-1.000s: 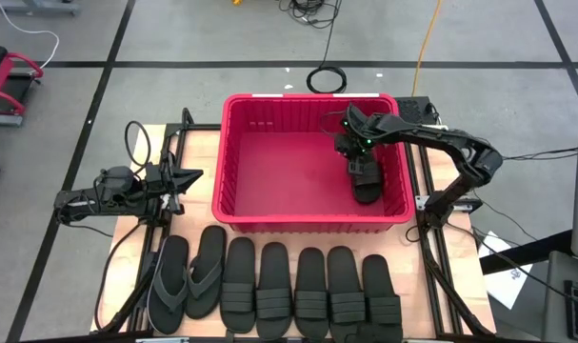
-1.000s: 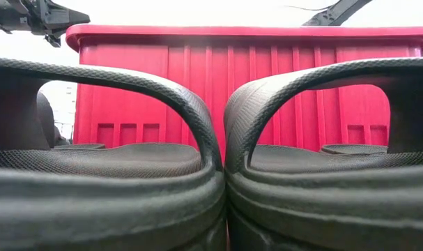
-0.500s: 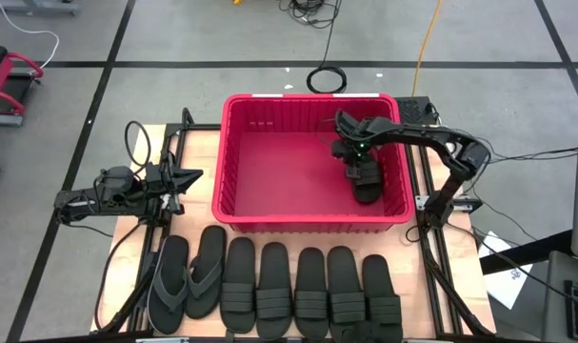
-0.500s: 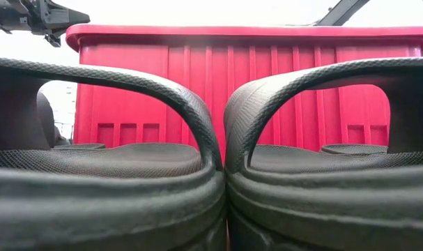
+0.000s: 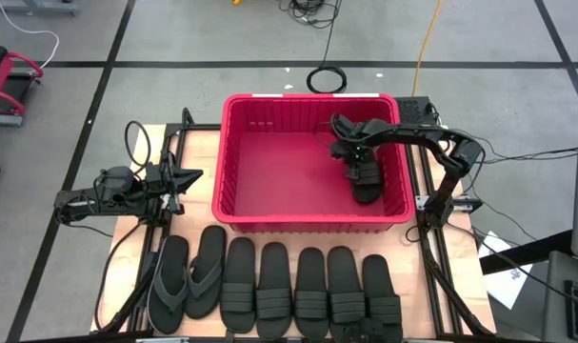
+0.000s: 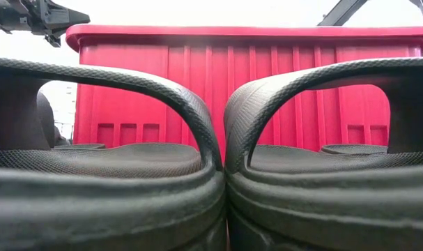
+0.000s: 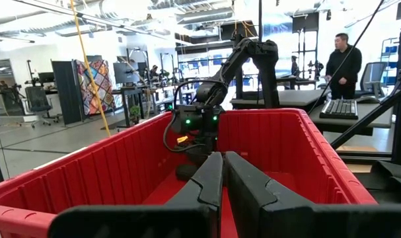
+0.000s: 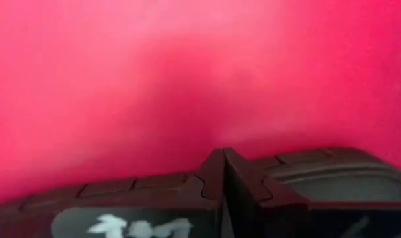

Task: Pick and place slides into bin
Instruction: Put the black slide into the red container

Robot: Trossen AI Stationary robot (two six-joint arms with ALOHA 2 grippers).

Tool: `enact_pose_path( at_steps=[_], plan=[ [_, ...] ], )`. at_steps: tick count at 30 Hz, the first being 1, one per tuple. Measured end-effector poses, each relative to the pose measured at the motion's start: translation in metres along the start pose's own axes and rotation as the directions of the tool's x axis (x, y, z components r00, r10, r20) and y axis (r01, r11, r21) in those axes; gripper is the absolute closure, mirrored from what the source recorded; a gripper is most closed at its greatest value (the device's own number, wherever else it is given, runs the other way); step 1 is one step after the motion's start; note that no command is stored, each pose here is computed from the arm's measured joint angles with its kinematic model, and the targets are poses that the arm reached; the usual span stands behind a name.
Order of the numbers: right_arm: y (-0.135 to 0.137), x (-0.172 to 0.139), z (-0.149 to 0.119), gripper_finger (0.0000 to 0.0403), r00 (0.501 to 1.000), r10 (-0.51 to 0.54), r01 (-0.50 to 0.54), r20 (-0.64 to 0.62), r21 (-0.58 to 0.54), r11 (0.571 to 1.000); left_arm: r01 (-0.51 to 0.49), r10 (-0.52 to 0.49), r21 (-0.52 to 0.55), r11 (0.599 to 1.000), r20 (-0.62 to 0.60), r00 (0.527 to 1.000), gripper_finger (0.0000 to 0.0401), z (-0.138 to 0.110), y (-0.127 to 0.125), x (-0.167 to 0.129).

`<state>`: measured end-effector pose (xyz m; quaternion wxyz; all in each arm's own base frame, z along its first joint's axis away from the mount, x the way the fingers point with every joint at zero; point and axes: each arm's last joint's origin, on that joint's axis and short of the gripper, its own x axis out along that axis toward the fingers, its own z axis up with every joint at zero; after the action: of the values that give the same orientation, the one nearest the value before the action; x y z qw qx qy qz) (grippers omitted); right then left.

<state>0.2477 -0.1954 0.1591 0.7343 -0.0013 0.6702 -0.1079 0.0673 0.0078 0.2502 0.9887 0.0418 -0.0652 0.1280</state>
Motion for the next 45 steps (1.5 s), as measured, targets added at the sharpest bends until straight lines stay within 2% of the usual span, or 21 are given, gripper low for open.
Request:
enact_pose_path(
  at_steps=[8, 14, 19, 25, 28, 30, 33, 35, 38, 41, 45],
  plan=[
    [0.001, -0.001, -0.002, 0.0403, 1.000, 0.008, -0.008, -0.017, -0.005, 1.000, 0.000, 0.000, 0.000, 1.000, 0.000, 1.000, 0.0375, 0.000, 0.000, 0.000],
    [0.003, -0.018, -0.001, 0.0403, 0.998, 0.007, -0.003, 0.055, -0.081, 0.997, 0.000, 0.000, 0.000, 1.000, 0.000, 1.000, 0.0375, 0.000, 0.000, 0.000],
    [0.007, -0.044, -0.001, 0.0403, 0.983, 0.022, 0.002, 0.181, -0.129, 0.992, 0.000, 0.000, 0.000, 1.000, 0.000, 1.000, 0.0375, 0.000, 0.000, 0.000],
    [0.014, -0.085, -0.002, 0.0403, 0.955, -0.019, 0.064, 0.297, -0.141, 0.988, 0.000, 0.000, 0.000, 1.000, 0.000, 1.000, 0.0375, 0.000, 0.000, 0.000],
    [0.022, -0.115, -0.006, 0.0403, 0.927, 0.047, 0.004, 0.371, -0.135, 0.991, 0.000, 0.000, 0.000, 1.000, 0.000, 1.000, 0.0375, 0.000, 0.000, 0.000],
    [0.029, -0.143, -0.010, 0.0403, 0.875, 0.138, -0.085, 0.464, -0.134, 0.987, 0.000, 0.000, 0.000, 1.000, 0.000, 1.000, 0.0375, 0.000, 0.000, 0.000],
    [0.043, -0.194, -0.022, 0.0403, 0.723, 0.284, -0.205, 0.630, -0.197, 0.959, 0.000, 0.000, 0.000, 1.000, 0.000, 1.000, 0.0375, 0.000, 0.000, 0.000],
    [0.053, -0.224, -0.033, 0.0403, 0.619, 0.333, -0.220, 0.711, -0.250, 0.943, 0.003, -0.003, 0.000, 1.000, 0.001, 1.000, 0.0375, 0.000, 0.000, 0.000],
    [0.066, -0.259, -0.051, 0.0403, 0.486, 0.366, -0.170, 0.794, -0.326, 0.930, 0.006, -0.006, 0.000, 1.000, 0.001, 1.000, 0.0375, 0.000, 0.000, 0.000],
    [0.075, -0.277, -0.071, 0.0403, 0.416, 0.396, -0.172, 0.819, -0.356, 0.918, 0.006, -0.006, 0.000, 1.000, 0.001, 1.000, 0.0375, 0.000, 0.000, 0.000],
    [0.088, -0.291, -0.092, 0.0403, 0.369, 0.411, -0.264, 0.834, -0.330, 0.906, 0.006, -0.006, 0.000, 1.000, 0.001, 1.000, 0.0375, 0.000, 0.000, 0.000]
  ],
)
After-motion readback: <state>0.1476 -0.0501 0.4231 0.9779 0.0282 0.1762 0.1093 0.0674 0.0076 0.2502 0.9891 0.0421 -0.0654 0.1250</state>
